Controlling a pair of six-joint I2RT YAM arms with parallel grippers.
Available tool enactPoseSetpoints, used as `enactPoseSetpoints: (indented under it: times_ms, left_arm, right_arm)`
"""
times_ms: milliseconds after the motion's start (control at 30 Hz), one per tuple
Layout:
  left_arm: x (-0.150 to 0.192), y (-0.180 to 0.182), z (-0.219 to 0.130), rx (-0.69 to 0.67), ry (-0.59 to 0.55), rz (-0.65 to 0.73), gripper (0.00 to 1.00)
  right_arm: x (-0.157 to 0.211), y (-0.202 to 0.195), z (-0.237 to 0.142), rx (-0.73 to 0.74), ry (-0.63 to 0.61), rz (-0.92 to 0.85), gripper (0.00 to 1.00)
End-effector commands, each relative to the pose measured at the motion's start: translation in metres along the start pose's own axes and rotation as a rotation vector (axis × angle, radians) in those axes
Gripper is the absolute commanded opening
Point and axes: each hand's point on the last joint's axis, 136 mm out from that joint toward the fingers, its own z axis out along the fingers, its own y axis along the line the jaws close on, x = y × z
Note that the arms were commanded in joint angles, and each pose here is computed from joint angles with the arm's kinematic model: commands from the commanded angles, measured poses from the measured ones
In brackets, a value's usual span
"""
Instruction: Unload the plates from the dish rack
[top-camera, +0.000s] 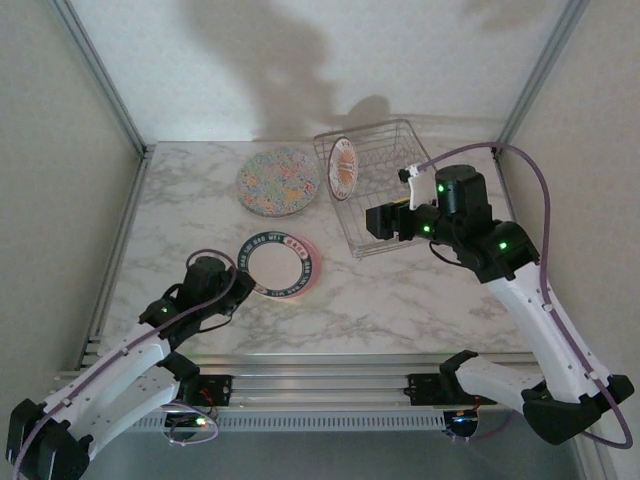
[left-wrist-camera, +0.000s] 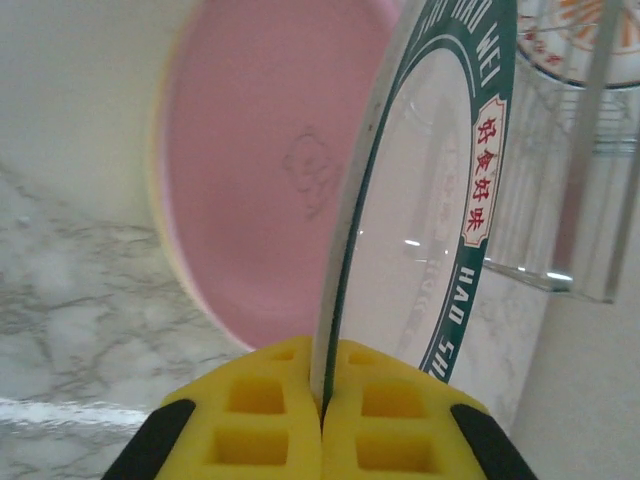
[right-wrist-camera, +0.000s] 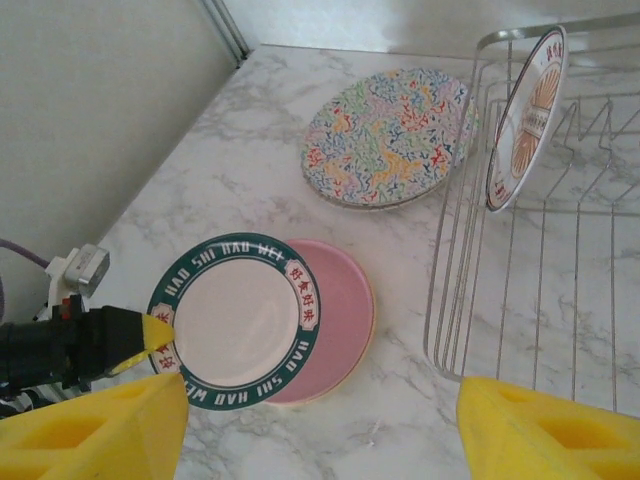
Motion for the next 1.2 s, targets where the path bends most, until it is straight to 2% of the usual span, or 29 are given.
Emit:
enactPoseSetpoints:
  times_ms: [0, 300, 933, 1033, 1167]
  left_arm:
    - [-0.011, -0.005, 0.003, 0.039, -0.056, -0.046, 0.00]
    - [-0.012, 0.005, 0.022, -0.056, -0.044, -0.010, 0.00]
    - [-0.007, 0.006, 0.058, -0.165, 0.035, 0.041, 0.00]
    - [-0.007, 0.008, 0.059, -0.183, 0.037, 0.037, 0.05]
    - [-0.007, 0.009, 0.059, -0.191, 0.038, 0.038, 0.21]
  right_arm:
    - [0.000, 0.002, 0.005, -0.004, 0.003, -0.019, 0.72]
    - [-0.001, 0.007, 0.013, -0.024, 0.008, -0.010, 0.72]
    - [-0.003, 0.009, 0.019, -0.035, -0.001, 0.009, 0.72]
    - [-0.003, 0.009, 0.020, -0.038, 0.000, 0.009, 0.73]
    - [-0.003, 0.008, 0.023, -0.034, 0.006, 0.008, 0.73]
